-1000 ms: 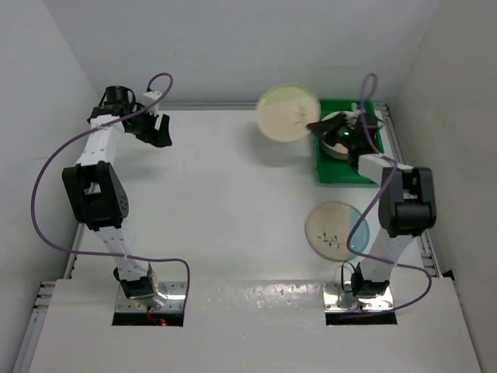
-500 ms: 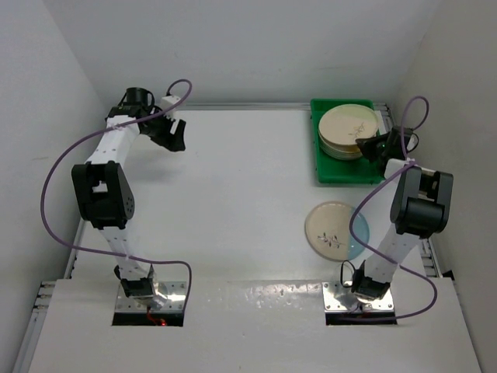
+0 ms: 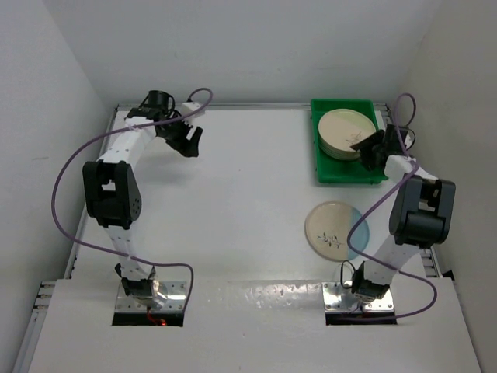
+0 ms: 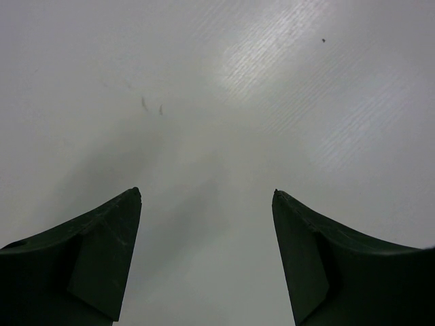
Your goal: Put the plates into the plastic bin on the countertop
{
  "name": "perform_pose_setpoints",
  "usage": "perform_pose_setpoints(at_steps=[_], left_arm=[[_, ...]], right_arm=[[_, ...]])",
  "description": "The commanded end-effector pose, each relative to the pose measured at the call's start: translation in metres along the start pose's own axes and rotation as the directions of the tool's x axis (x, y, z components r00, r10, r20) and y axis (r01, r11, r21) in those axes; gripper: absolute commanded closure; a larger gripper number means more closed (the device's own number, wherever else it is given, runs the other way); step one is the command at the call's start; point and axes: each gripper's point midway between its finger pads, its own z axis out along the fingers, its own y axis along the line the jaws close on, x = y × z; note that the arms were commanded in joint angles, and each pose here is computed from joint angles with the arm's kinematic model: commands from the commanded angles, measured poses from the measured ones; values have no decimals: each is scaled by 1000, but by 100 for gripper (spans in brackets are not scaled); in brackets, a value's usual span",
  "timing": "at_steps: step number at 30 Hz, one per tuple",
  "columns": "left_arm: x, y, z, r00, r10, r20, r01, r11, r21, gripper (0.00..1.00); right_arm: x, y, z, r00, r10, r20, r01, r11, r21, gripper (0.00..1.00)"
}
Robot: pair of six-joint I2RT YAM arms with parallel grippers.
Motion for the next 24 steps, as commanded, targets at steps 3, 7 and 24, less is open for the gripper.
perform_pose_setpoints(at_steps=[3, 7, 24], left_arm=[[-17, -20, 13, 997, 74, 7, -74, 997, 23, 20], [-20, -26, 14, 997, 81, 14, -81, 996, 40, 20], [-10, -26, 13, 998, 64, 14, -65, 996, 62, 20]], right_arm=[[-31, -12, -63, 968, -229, 101, 208, 961, 181, 80], [-6, -89, -103, 968, -246, 52, 196, 869, 454, 100], [89, -206, -117, 990, -38, -137, 120, 742, 659, 100]])
